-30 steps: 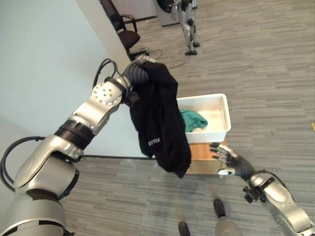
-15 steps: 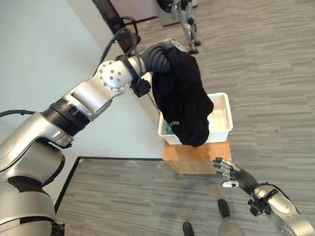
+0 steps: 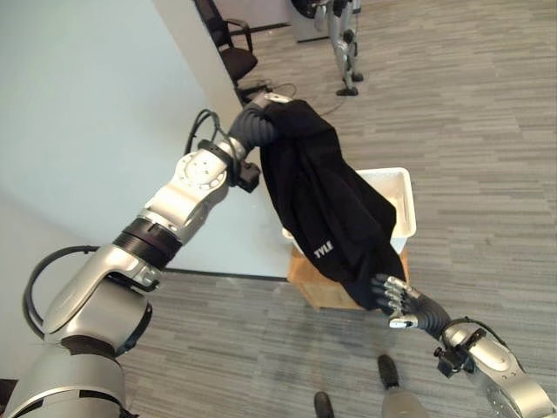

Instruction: Pick up bed clothes into laundry basket.

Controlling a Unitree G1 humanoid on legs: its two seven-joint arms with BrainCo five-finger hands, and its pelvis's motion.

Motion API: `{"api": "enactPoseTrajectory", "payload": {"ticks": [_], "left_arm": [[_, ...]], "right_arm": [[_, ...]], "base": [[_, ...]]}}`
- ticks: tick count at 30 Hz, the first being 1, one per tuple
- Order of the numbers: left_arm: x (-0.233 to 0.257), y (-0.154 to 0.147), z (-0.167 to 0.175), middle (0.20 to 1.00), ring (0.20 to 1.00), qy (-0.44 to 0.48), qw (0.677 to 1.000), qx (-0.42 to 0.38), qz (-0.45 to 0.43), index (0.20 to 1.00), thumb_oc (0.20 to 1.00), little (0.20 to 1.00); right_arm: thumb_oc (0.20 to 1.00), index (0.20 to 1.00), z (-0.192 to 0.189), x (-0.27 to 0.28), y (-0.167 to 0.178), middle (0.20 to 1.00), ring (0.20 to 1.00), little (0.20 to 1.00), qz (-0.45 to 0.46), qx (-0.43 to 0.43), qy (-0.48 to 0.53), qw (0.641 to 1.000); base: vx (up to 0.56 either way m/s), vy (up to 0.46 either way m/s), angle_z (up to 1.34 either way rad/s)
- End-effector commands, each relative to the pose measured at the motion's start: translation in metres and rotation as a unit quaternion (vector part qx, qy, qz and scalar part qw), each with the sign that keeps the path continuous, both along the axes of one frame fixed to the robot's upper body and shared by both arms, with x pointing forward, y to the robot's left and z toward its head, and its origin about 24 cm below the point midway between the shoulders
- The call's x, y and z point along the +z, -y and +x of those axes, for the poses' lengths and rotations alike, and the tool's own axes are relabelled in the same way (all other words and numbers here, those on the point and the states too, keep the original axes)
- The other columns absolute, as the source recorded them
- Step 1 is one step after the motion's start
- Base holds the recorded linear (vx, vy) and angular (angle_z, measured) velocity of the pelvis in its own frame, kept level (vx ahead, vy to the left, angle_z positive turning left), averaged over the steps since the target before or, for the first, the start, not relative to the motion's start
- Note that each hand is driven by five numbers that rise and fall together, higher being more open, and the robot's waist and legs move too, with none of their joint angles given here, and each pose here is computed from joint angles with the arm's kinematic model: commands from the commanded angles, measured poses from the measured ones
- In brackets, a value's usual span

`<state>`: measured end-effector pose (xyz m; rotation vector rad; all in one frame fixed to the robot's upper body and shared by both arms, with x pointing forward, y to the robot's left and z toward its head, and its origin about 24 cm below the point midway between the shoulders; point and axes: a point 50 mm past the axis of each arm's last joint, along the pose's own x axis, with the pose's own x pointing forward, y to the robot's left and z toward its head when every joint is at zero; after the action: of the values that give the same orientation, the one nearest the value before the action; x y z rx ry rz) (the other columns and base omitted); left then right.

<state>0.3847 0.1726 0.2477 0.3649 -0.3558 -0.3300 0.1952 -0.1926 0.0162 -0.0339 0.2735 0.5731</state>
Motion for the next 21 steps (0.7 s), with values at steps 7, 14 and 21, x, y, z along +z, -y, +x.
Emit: {"api": "enactPoseTrajectory", "payload": {"ticks": [7, 14, 21], "left_arm": [[0.138, -0.015, -0.003, 0.200, 0.200, 0.179, 0.976, 0.115, -0.053, 0.200, 0.200, 0.200], [0.161, -0.013, -0.007, 0.200, 0.200, 0.201, 0.970, 0.130, -0.044, 0.200, 0.200, 0.200], [0.174, -0.039, -0.009, 0.200, 0.200, 0.196, 0.961, 0.183, -0.064, 0.200, 0.200, 0.200]], "right_arm": [[1.000, 1.000, -0.001, 0.004, -0.015, 1.000, 1.000, 1.000, -0.009, 0.033, 0.016, 0.999], [1.000, 1.000, -0.002, 0.004, -0.012, 1.000, 1.000, 1.000, -0.024, 0.038, 0.011, 0.999], [1.000, 1.000, -0.004, 0.004, -0.009, 1.000, 1.000, 1.000, -0.038, 0.043, 0.006, 0.998]], "base": [[0.00, 0.005, 0.12], [0.00, 0.000, 0.00], [0.00, 0.008, -0.03]]}}
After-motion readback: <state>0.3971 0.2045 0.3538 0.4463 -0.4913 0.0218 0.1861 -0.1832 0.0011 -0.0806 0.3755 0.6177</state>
